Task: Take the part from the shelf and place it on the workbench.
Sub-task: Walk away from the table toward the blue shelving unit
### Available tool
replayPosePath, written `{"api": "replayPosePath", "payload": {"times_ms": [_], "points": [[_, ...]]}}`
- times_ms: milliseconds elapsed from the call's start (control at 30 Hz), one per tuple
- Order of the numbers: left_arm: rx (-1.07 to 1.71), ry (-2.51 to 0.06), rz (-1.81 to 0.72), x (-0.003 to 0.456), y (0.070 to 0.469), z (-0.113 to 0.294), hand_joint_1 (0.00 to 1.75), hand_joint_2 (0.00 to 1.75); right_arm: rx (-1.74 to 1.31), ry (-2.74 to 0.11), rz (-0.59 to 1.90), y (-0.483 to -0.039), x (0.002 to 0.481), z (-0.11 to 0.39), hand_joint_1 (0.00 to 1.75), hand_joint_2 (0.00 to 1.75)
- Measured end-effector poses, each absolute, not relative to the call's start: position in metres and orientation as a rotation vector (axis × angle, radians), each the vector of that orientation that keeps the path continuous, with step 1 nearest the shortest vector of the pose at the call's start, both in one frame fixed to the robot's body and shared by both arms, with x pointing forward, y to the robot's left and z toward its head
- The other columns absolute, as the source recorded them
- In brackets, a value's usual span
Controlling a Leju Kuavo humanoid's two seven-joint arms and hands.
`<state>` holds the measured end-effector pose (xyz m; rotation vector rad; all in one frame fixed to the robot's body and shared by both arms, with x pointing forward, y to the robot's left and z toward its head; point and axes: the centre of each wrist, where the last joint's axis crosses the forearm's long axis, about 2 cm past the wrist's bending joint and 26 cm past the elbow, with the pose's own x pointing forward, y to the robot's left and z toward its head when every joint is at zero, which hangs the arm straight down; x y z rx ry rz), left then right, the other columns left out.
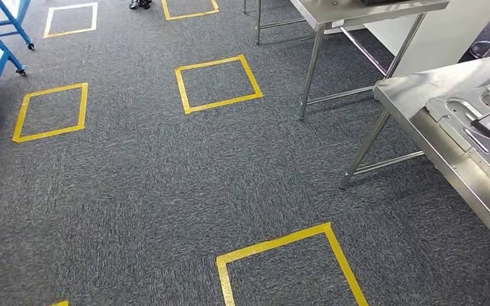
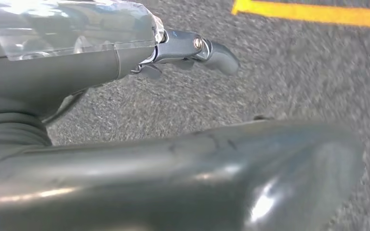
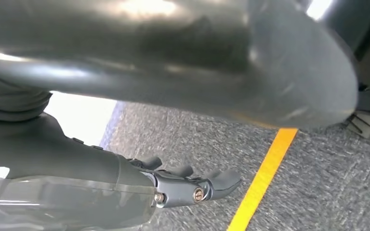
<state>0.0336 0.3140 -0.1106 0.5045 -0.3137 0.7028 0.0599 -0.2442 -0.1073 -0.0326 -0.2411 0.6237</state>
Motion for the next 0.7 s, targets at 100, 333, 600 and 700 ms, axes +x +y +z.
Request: {"api": "replayPosePath", "payload": {"times_ms": [100, 333, 600, 700], "points": [[0.505, -0.322, 0.712, 0.035, 0.309, -0.111, 0.0, 0.0, -0.03, -0.241, 0.63, -0.248, 0.059, -0.108, 0.0, 0.0], [0.456, -0.356, 0.723, 0.031, 0.297, -0.112, 0.0, 0.0, -0.039, -0.227, 0.624, -0.263, 0.06, -0.109, 0.0, 0.0], [0.364, -0.418, 0.625, 0.028, 0.288, -0.112, 0.0, 0.0, -0.071, -0.213, 0.514, -0.278, 0.06, -0.109, 0.0, 0.0], [0.332, -0.449, 0.549, 0.028, 0.269, -0.112, 0.0, 0.0, -0.087, -0.2, 0.443, -0.28, 0.054, -0.11, 0.0, 0.0]]}}
